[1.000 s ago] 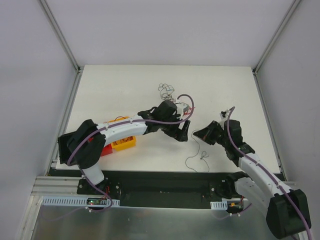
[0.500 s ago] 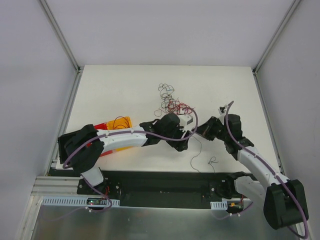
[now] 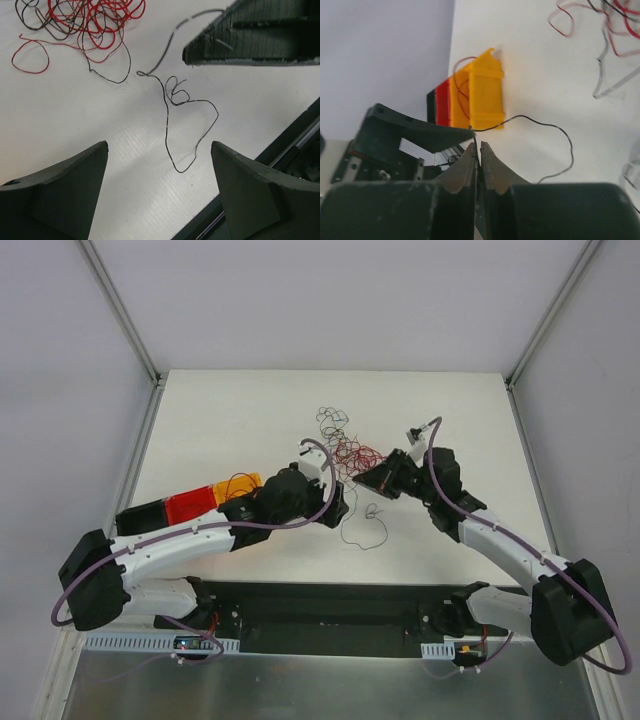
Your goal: Untangle the cables
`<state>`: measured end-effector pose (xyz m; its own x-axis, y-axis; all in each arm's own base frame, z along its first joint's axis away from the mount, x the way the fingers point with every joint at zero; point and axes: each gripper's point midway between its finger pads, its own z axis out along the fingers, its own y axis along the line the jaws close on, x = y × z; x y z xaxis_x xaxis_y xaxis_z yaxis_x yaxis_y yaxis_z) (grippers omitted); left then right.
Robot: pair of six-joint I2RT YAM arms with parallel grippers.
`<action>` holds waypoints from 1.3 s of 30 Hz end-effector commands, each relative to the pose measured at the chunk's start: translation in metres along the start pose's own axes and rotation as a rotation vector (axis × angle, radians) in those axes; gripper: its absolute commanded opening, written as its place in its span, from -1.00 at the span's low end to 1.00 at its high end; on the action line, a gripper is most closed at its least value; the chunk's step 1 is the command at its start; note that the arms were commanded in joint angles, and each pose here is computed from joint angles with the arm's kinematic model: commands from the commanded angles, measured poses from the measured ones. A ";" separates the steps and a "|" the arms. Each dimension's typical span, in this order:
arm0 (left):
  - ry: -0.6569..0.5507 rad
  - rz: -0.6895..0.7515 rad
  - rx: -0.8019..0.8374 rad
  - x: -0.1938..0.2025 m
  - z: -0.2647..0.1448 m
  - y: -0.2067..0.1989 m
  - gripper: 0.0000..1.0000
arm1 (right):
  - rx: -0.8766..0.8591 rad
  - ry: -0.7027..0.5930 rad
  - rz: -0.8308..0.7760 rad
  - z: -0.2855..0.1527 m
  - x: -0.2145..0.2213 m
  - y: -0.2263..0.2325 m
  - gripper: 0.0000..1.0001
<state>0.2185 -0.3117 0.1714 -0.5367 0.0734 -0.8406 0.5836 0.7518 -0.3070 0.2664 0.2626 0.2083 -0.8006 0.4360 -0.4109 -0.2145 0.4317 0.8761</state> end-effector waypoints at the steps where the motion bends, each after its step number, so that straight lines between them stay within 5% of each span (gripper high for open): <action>1: 0.066 -0.003 -0.025 0.022 0.011 0.010 0.70 | 0.030 -0.021 0.044 -0.005 0.013 -0.030 -0.78; 5: 0.179 0.040 0.032 0.040 0.032 -0.003 0.72 | 0.080 -0.039 0.026 -0.019 0.025 -0.058 -0.62; 11: 0.261 0.044 0.032 0.057 0.056 -0.005 0.74 | 0.249 0.032 -0.054 -0.043 0.042 -0.095 0.17; 15: 0.311 0.058 0.087 0.066 0.060 -0.014 0.82 | 0.356 0.041 -0.101 -0.066 0.046 -0.116 0.41; 17: 0.342 0.066 0.133 0.070 0.063 -0.022 0.98 | 0.373 0.024 -0.104 -0.076 0.046 -0.121 0.44; 23: 0.530 0.091 0.179 0.088 0.089 -0.037 0.98 | 0.403 0.012 -0.106 -0.092 0.046 -0.124 0.44; 39: 0.679 0.236 -0.102 0.125 0.105 -0.009 0.98 | 0.411 -0.086 -0.057 -0.107 0.034 -0.136 0.44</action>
<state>0.2035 -0.3917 0.0271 -0.6949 0.5797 -0.4255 0.6939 0.6958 -0.1854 0.2057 0.1340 0.0884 -0.7631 0.4398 -0.4735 0.0298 0.7558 0.6541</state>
